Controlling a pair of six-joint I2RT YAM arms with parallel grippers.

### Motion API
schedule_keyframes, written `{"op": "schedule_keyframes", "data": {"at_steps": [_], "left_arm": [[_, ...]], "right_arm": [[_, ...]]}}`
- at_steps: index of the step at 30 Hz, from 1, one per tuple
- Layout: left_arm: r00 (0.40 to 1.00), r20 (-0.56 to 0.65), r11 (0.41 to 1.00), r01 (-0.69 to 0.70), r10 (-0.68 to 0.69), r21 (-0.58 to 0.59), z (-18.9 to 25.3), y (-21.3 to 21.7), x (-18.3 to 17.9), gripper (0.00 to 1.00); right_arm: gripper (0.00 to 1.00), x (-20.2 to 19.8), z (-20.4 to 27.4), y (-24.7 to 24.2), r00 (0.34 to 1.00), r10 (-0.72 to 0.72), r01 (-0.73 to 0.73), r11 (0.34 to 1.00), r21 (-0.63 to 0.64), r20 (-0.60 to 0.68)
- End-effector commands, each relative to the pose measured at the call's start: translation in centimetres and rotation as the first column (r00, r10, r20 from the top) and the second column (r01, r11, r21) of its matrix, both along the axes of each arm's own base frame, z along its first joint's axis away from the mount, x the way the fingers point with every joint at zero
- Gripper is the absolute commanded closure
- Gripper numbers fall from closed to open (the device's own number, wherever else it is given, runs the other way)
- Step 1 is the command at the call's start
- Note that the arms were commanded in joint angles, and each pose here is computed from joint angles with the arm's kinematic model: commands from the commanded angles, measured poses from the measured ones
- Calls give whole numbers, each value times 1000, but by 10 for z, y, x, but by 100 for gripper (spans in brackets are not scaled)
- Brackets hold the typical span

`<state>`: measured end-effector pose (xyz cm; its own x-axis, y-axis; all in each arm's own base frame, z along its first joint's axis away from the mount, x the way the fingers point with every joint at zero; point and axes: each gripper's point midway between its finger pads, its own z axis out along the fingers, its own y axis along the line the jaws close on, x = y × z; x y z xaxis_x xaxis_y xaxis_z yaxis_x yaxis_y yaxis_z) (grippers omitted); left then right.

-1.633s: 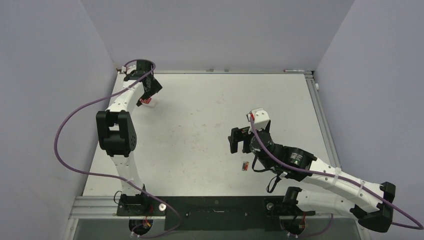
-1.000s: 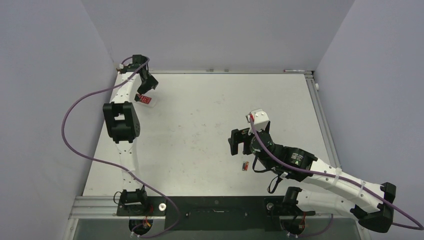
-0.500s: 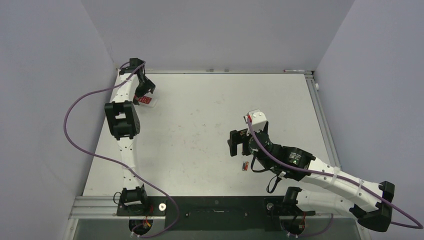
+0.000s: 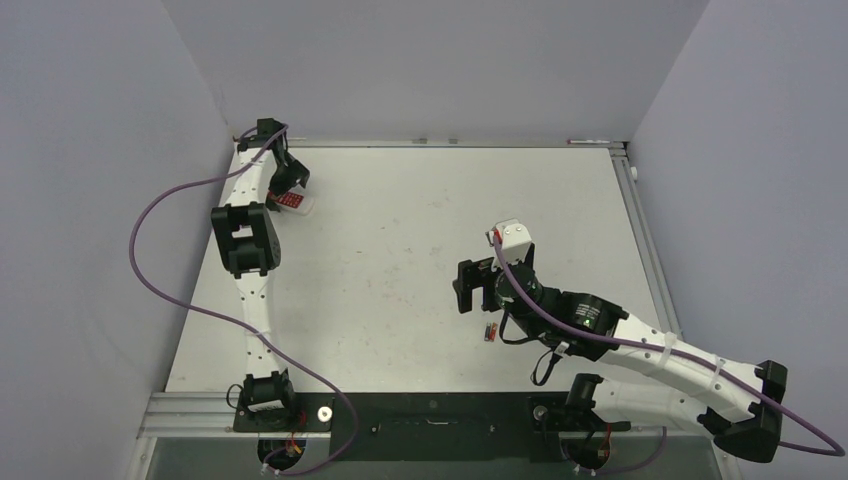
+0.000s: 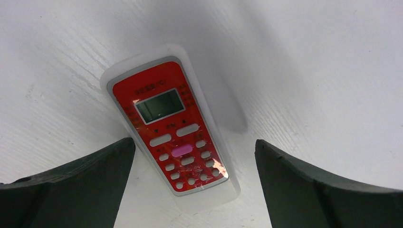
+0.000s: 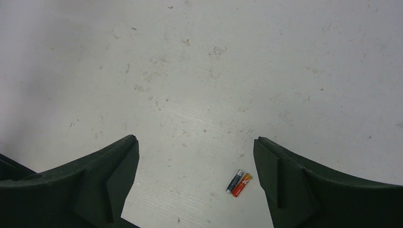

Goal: Load the batteries into the remote control
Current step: Pick up the remote control from the center of the board.

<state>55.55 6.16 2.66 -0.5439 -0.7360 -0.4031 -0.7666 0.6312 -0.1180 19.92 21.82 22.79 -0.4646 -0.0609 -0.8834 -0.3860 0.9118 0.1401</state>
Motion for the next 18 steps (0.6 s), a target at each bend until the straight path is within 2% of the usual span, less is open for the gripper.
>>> {"op": "schedule_keyframes", "data": {"at_steps": [1, 10, 11, 18], "left_arm": [[995, 9, 995, -96, 97, -17, 4, 10, 1, 4], [995, -31, 996, -92, 93, 19, -7, 24, -8, 0], [995, -37, 996, -91, 92, 17, -9, 26, -9, 5], [995, -52, 997, -81, 82, 21, -14, 30, -11, 19]], "right_arm": [[10, 3, 12, 4, 1000, -8, 8, 999, 39, 5], [10, 5, 9, 10, 1000, -1, 1, 1000, 28, 3], [10, 5, 8, 10, 1000, 1, -2, 1000, 27, 1], [10, 5, 8, 11, 1000, 4, -4, 1000, 29, 2]]}}
